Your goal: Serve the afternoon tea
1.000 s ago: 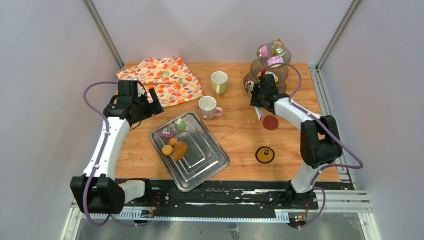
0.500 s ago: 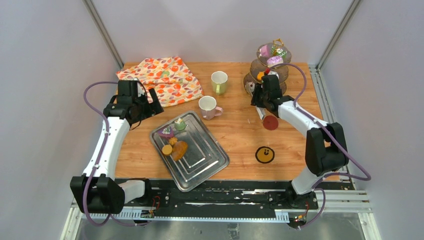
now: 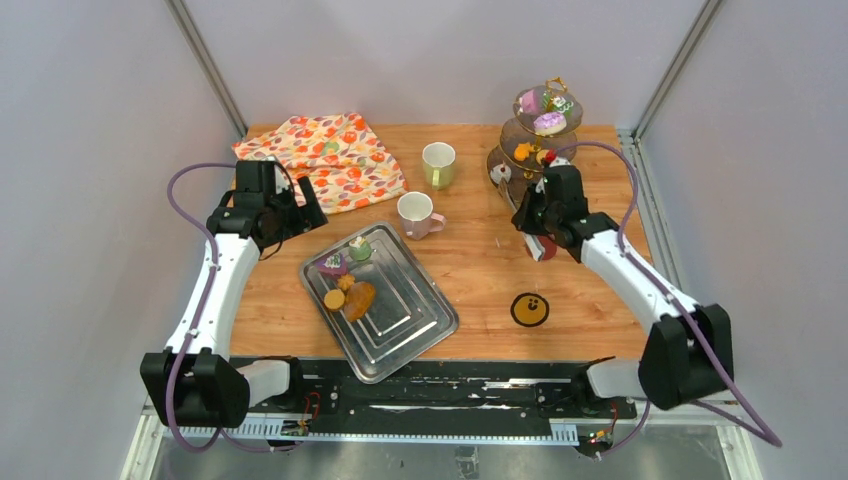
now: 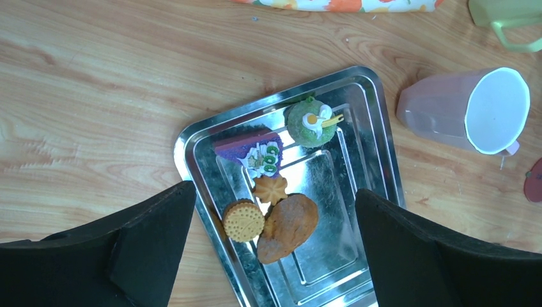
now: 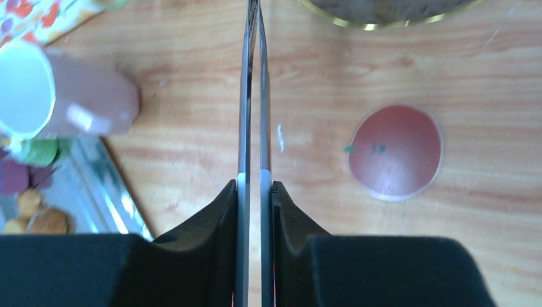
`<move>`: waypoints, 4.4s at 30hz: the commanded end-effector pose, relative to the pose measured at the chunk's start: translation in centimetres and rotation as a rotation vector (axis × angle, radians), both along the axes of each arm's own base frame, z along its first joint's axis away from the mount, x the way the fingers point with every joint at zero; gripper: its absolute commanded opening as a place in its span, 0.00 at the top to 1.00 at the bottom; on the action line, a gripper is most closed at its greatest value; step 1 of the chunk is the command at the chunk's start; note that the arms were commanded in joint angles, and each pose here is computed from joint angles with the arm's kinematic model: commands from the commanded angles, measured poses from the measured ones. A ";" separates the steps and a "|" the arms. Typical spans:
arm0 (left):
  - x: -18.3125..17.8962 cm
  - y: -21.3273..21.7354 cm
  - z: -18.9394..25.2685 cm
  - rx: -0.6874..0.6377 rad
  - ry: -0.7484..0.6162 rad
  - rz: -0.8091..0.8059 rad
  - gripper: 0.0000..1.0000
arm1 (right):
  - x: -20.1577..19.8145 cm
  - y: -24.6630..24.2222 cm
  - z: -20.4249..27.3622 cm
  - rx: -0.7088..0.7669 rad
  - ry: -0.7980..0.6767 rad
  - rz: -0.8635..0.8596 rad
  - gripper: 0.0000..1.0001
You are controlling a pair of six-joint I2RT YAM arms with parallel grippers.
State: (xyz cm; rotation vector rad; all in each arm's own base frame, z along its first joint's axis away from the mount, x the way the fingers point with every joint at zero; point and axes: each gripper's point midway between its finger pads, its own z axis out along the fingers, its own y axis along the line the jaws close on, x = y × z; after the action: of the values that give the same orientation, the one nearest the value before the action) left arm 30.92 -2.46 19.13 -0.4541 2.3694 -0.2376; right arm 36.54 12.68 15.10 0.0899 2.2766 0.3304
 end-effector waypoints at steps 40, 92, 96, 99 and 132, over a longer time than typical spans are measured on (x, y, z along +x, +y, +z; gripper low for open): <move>0.1 1.0 1.3 0.016 -0.020 0.023 0.00 | -11.8 25.8 -4.9 -0.355 0.025 0.792 0.54; 0.5 0.3 2.5 -0.026 -0.056 0.018 0.00 | -10.9 -9.0 7.2 -0.169 0.020 -0.131 1.00; 0.7 0.2 2.2 -0.031 -0.055 0.010 0.00 | -7.6 -11.5 9.2 -0.137 -0.015 -0.203 0.99; 1.0 0.1 2.2 -0.032 -0.054 0.003 0.00 | -5.4 -11.9 10.0 -0.126 -0.042 -0.208 0.99; 1.7 0.9 1.1 0.013 -0.029 0.015 0.00 | 9.1 -12.0 7.8 -0.018 -0.065 -0.031 0.98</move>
State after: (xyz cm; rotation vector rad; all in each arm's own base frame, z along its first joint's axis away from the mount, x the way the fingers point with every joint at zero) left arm 31.75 -2.04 19.07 -0.4699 2.3809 -0.2390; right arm 43.65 0.47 21.02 0.1637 2.2796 0.2699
